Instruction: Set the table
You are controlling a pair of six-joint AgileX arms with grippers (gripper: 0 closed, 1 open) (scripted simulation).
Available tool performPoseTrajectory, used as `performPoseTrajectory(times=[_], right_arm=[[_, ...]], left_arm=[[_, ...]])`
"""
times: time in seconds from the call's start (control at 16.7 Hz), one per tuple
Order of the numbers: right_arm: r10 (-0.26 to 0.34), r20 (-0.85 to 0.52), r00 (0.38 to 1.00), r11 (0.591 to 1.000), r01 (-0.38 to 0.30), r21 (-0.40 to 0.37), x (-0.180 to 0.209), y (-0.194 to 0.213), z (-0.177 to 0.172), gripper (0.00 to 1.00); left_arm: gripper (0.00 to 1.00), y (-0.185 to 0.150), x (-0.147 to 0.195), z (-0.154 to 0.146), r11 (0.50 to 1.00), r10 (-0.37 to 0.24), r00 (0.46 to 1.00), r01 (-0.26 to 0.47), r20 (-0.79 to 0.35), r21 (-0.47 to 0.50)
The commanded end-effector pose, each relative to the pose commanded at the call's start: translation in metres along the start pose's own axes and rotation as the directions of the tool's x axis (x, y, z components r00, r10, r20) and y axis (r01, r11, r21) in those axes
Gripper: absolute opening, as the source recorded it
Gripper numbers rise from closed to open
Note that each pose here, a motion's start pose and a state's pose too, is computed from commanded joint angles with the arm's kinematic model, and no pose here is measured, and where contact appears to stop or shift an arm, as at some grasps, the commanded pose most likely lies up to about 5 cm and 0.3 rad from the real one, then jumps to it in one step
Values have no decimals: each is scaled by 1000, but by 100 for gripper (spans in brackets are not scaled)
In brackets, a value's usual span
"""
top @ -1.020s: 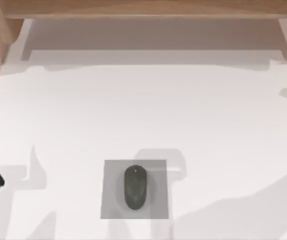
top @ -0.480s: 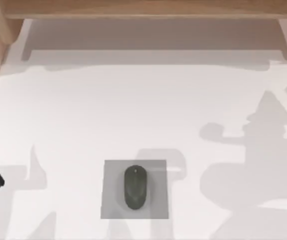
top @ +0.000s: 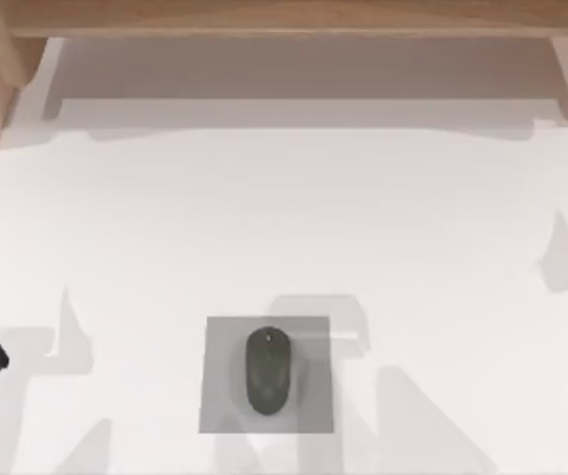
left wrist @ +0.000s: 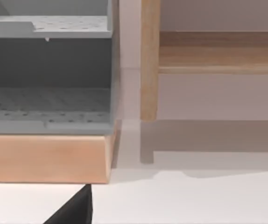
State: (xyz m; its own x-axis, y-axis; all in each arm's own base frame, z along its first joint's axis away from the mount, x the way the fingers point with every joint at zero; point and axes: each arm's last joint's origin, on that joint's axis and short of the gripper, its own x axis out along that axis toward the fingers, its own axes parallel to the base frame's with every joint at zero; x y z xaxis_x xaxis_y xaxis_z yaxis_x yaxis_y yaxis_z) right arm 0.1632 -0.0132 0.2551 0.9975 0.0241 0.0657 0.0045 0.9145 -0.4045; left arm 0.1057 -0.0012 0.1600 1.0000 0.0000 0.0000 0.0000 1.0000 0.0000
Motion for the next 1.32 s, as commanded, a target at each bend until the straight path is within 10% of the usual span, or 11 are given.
performPoseTrajectory(times=[0.54,1.32], right_arm=[[0,-54,999,922,21,386,-62,46,-71,100],[5,-70,998,915,24,404,-63,49,-78,100]], left_arm=[[100,0,0,0,1000,0,1000,0,0,0],[100,-2,3,39,1000,20,1000,-20,-13,3]])
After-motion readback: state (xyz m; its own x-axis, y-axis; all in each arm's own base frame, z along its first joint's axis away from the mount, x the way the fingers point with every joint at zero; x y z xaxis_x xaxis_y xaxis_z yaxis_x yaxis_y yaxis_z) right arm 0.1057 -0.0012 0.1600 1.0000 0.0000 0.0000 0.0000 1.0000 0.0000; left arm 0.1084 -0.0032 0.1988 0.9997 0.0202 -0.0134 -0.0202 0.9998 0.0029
